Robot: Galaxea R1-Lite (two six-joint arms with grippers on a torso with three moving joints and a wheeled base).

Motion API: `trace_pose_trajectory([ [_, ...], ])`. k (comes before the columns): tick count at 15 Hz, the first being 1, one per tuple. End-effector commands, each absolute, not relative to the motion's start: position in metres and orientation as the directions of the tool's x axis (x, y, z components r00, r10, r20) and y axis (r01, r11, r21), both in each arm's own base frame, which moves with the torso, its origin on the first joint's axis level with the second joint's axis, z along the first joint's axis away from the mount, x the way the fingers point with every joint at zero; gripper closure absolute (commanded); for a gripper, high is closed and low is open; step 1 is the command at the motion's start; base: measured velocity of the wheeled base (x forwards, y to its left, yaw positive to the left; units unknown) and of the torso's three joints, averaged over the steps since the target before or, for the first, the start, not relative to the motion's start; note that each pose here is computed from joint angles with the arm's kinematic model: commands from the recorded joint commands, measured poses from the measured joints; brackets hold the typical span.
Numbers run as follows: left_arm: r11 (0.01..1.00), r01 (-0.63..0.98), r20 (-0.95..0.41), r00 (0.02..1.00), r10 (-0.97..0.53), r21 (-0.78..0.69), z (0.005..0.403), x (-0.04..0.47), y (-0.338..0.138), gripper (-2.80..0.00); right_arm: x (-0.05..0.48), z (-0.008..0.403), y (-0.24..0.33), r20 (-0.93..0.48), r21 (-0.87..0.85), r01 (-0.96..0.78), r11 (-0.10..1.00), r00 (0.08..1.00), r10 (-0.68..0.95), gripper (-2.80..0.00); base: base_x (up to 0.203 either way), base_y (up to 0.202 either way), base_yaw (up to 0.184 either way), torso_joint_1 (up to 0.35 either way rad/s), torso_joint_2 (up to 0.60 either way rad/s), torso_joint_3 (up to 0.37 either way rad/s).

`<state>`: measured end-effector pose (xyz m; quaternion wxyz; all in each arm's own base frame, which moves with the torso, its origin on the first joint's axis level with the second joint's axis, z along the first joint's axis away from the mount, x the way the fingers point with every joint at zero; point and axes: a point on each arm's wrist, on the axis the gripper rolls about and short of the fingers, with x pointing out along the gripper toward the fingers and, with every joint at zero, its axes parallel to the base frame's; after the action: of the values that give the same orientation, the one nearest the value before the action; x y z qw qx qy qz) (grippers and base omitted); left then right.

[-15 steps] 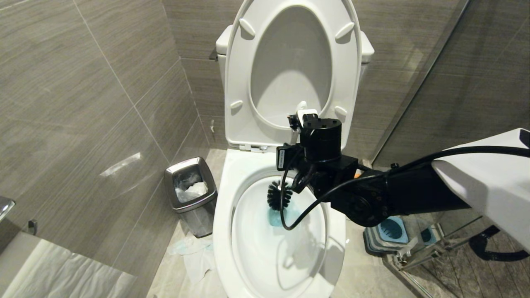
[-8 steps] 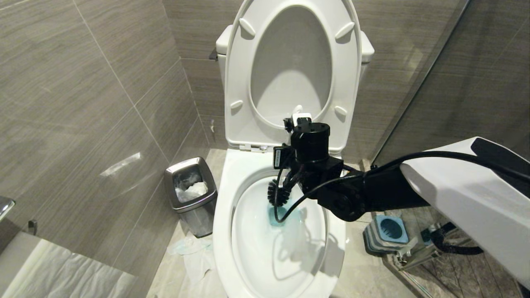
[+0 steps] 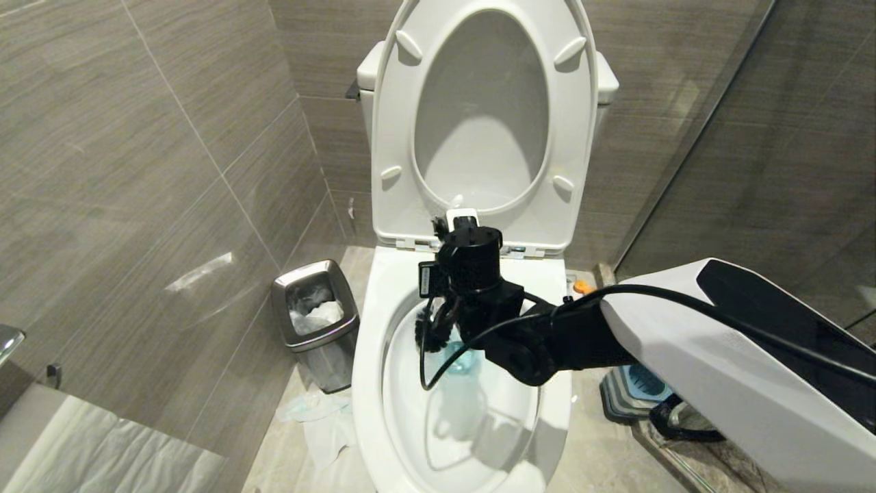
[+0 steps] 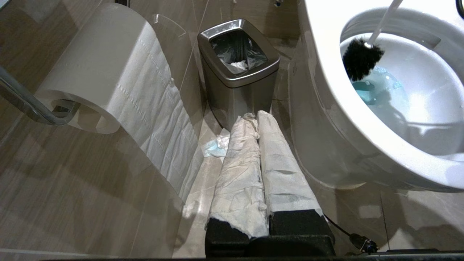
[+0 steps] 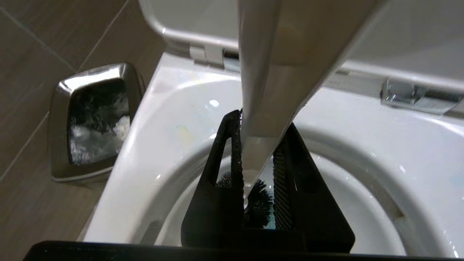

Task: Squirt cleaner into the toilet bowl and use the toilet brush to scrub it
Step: Scrub the toilet bowl

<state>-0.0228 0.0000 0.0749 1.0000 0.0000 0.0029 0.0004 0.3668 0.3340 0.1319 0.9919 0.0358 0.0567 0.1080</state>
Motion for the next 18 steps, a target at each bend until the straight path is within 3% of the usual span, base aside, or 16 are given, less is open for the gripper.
trace_pose_trajectory([
  [1,1.0,-0.002,-0.006,1.0,0.002,0.0,0.075,-0.023,0.0,0.0,0.35,0.122,0.34,-0.143,0.07,-0.229,0.971,0.961,0.237,0.0,0.0,0.0,0.0,0.0,0.0,0.0],
  [7,1.0,-0.002,-0.006,1.0,0.002,0.0,0.075,-0.023,0.0,0.0,0.302,0.122,0.31,-0.215,0.027,-0.238,0.971,0.947,0.239,0.0,0.0,0.0,0.0,0.0,0.0,0.0],
  [11,1.0,-0.002,-0.006,1.0,0.002,0.0,0.075,-0.023,0.0,0.0,0.278,0.136,0.282,-0.184,0.04,-0.22,0.975,0.957,0.224,0.0,0.0,0.0,0.0,0.0,0.0,0.0],
  [18,1.0,-0.002,-0.006,1.0,0.002,0.0,0.075,-0.023,0.0,0.0,0.286,0.159,0.255,-0.134,0.055,-0.112,0.992,0.984,0.118,0.0,0.0,0.0,0.0,0.0,0.0,0.0],
])
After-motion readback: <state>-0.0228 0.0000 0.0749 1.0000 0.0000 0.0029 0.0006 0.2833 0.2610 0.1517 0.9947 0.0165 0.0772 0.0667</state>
